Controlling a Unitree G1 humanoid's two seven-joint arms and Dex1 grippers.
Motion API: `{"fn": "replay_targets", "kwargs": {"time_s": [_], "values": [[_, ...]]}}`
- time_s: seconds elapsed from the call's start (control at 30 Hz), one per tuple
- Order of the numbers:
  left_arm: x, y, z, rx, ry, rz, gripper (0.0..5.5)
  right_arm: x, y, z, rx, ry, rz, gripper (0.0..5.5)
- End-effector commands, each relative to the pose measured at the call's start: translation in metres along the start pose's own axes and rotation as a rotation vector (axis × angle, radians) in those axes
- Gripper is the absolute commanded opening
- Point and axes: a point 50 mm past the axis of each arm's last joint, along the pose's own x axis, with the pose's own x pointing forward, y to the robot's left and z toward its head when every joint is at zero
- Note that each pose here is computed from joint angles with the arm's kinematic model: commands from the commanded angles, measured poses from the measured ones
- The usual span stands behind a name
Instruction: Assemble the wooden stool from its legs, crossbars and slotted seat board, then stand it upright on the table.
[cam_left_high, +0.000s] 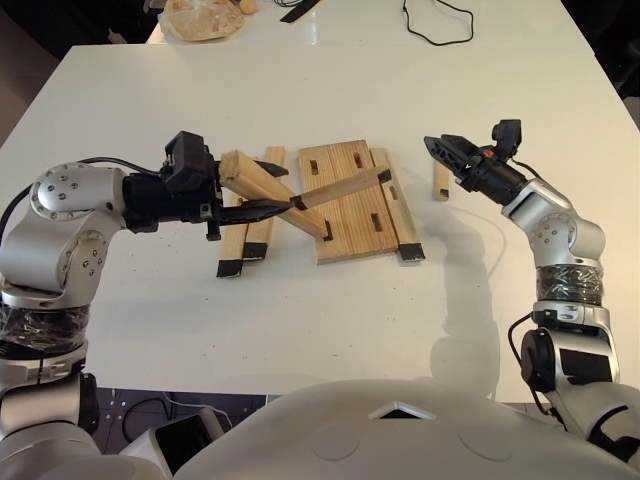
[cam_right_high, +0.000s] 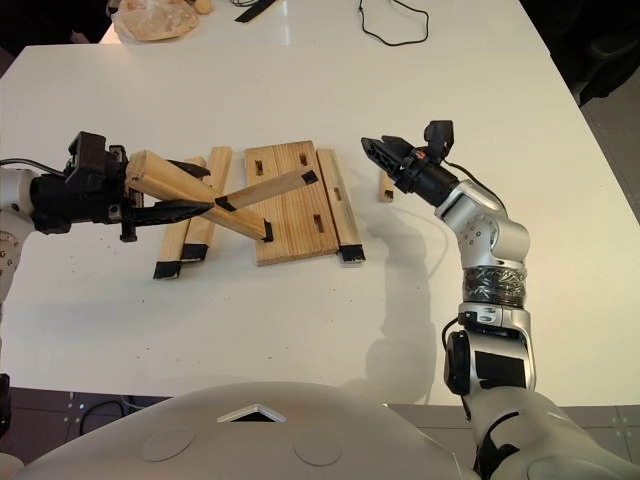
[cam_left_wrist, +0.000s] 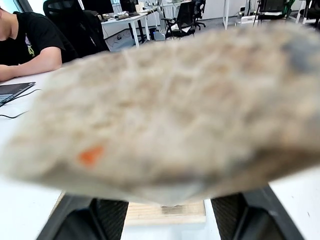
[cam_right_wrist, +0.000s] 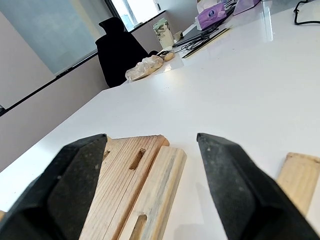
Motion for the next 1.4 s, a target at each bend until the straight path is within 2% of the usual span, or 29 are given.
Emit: {"fn": "replay_targets", "kwargs": {"time_s": [0.03, 0.2, 0.37, 0.5, 0.63, 0.77, 0.93, 1.1, 1.4], "values": [[0.006, 0.006, -0.025, -0.068, 0.144, -0.027, 2.04, 0.002, 0.003, -0.002, 0.003, -0.016, -0.005, 3.32], [0.021, 0.031, -0.019, -0.016, 0.189, 0.034, 2.04, 0.005, 0.005, -0.006, 0.009, -0.019, -0.007, 3.32], [0.032, 0.036, -0.011, 0.006, 0.268, -0.036, 2.04, 0.005, 0.012, -0.022, 0.028, -0.001, -0.003, 3.32], [0.031, 0.043, 0.007, 0.046, 0.271, -0.053, 2.04, 0.006, 0.021, -0.039, 0.053, 0.007, 0.000, 3.32], [0.023, 0.049, 0.024, 0.085, 0.284, -0.096, 2.04, 0.007, 0.036, -0.051, -0.013, 0.029, 0.025, 3.32], [0.027, 0.051, 0.027, 0.102, 0.308, -0.141, 2.04, 0.015, 0.046, -0.064, -0.229, 0.155, 0.062, 3.32], [0.038, 0.051, 0.021, 0.106, 0.339, -0.196, 2.04, 0.022, 0.049, -0.092, -0.503, 0.352, 0.099, 3.32], [0.047, 0.049, 0.007, 0.125, 0.414, -0.233, 2.04, 0.026, 0.053, -0.098, -0.706, 0.394, 0.118, 3.32], [0.061, 0.038, -0.027, 0.063, 0.452, -0.255, 2.04, 0.028, 0.063, -0.101, -0.723, 0.388, 0.168, 3.32]]}}
